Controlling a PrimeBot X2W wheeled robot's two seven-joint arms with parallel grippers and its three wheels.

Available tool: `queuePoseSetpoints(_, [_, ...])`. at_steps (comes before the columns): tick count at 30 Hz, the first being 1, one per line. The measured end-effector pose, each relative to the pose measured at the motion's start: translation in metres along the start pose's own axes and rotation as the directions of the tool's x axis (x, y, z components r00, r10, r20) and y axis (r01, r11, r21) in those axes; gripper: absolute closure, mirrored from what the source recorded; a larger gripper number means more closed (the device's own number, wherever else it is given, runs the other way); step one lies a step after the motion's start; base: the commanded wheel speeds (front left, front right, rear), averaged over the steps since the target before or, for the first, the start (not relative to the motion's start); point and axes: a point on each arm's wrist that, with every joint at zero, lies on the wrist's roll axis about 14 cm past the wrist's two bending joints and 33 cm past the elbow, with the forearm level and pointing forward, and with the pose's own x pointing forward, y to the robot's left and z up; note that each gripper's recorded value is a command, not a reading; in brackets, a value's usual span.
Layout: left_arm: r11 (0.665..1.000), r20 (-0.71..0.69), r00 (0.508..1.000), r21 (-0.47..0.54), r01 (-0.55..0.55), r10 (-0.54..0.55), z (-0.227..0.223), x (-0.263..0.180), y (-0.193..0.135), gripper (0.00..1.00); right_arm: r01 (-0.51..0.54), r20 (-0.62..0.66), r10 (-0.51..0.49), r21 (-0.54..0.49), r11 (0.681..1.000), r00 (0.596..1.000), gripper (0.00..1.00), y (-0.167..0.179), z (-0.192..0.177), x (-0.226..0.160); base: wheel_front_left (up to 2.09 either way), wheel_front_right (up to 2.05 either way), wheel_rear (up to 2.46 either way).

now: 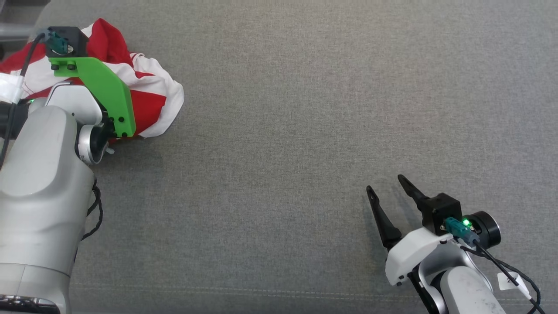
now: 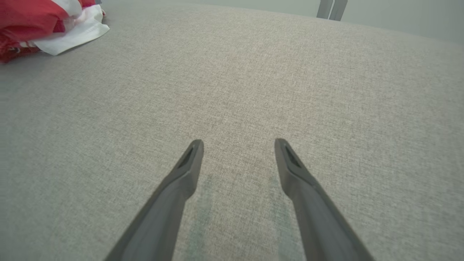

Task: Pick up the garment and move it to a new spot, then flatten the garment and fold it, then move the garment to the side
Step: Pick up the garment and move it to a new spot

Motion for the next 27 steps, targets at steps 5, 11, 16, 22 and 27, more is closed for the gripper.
queuePoseSetpoints(5, [1.000,0.132,0.991,0.012,0.020,-0.022,0.027,-0.017,-0.008,1.00,-0.016,0.019,0.016,0.005,1.000,1.000,0.00,0.007,0.006,-0.006,0.00,0.00,0.00])
queuePoseSetpoints(11, [0.993,0.377,0.919,0.071,0.099,-0.118,0.089,-0.060,-0.041,1.00,-0.013,0.048,0.012,0.021,1.000,0.999,0.00,0.011,0.013,-0.023,0.00,0.00,0.00])
queuePoseSetpoints(16, [0.976,0.499,0.841,0.157,0.151,-0.210,0.125,-0.092,-0.080,1.00,0.011,0.064,-0.014,0.037,0.999,0.998,0.00,0.008,0.015,-0.041,0.00,0.00,0.00])
queuePoseSetpoints(22, [0.921,0.580,0.717,0.277,0.273,-0.387,0.158,-0.127,-0.160,1.00,0.083,0.084,-0.088,0.063,0.995,0.993,0.00,-0.009,0.016,-0.066,0.00,0.00,0.00])
queuePoseSetpoints(27, [0.837,0.579,0.604,0.366,0.408,-0.548,0.166,-0.153,-0.234,1.00,0.157,0.111,-0.167,0.089,0.983,0.980,0.00,-0.028,0.019,-0.087,0.00,0.00,0.00])
